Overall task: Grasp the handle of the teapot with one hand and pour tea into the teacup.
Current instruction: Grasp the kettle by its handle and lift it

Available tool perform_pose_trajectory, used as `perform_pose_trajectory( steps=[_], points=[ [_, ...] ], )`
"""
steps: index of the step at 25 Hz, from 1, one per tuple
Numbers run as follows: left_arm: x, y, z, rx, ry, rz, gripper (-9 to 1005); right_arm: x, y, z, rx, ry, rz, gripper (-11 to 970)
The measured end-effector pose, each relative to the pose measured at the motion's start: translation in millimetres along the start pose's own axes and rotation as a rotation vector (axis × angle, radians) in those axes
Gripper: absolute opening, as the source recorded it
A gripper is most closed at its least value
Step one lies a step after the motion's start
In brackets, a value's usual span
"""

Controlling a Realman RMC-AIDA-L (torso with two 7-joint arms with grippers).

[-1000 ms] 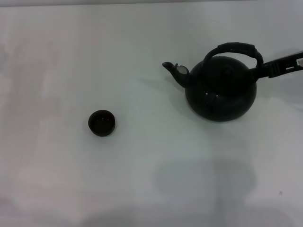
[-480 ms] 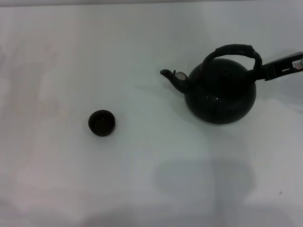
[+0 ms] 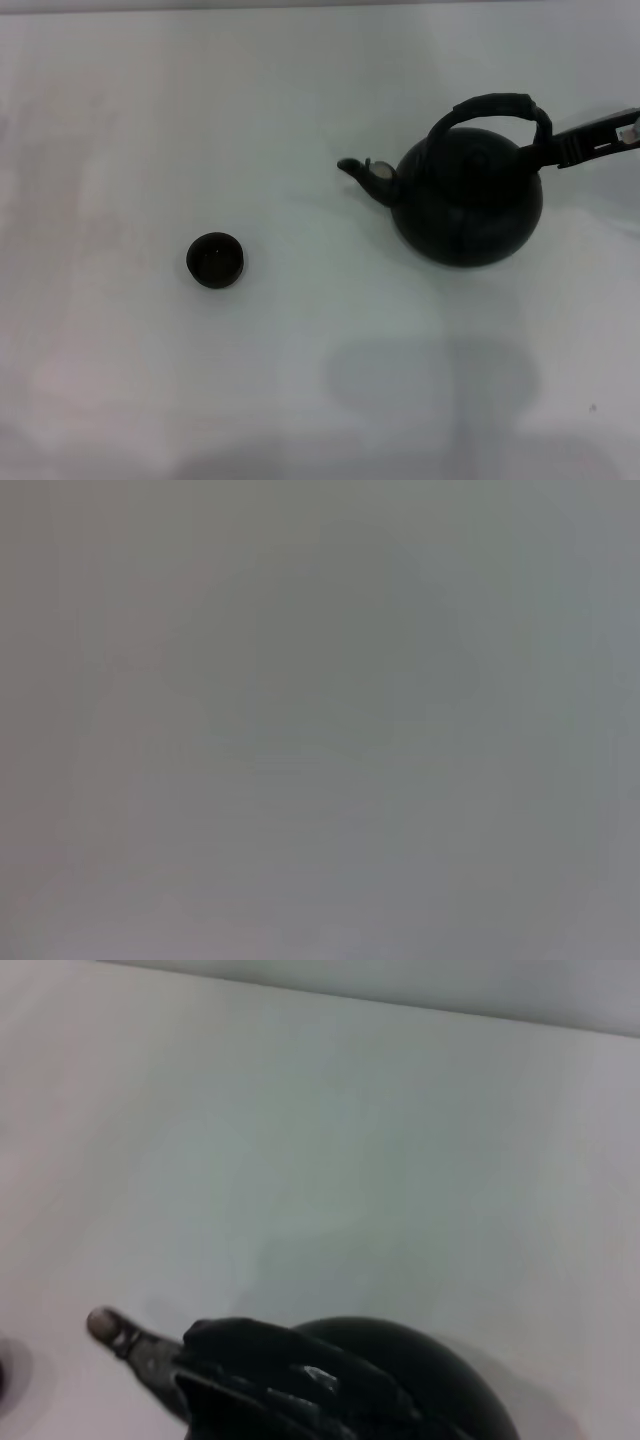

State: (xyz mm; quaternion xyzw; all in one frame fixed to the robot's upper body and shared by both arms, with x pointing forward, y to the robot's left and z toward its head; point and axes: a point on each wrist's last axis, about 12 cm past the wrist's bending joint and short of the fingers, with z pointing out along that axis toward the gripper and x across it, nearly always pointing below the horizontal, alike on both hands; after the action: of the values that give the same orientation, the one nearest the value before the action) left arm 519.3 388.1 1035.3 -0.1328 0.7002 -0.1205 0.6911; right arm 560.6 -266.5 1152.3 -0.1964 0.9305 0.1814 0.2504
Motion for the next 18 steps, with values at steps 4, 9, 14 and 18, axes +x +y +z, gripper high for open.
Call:
perform_pose_trajectory(
  steps=[4,9,14,18],
  points=[
    [0.6,-0.2,-0.6,0.0,0.001,-0.013,787,-2.8,-1.2,-4.3,-0.038,-0.042,0.043,243],
    [0.8,-0.2,-1.1,0.001,0.001,-0.022,786,-2.6,-3.0,-5.8,-0.045,-0.051,0.055,225],
    [1.1,0.4,-2.2,0.0,0.001,-0.028,786,-2.3,-5.0,-7.6,-0.042,-0.06,0.064,221],
    [1.4,0.6,-2.9,0.0,0.003,-0.035,786,-6.3,-3.9,-9.7,-0.043,-0.076,0.057,217]
  ],
)
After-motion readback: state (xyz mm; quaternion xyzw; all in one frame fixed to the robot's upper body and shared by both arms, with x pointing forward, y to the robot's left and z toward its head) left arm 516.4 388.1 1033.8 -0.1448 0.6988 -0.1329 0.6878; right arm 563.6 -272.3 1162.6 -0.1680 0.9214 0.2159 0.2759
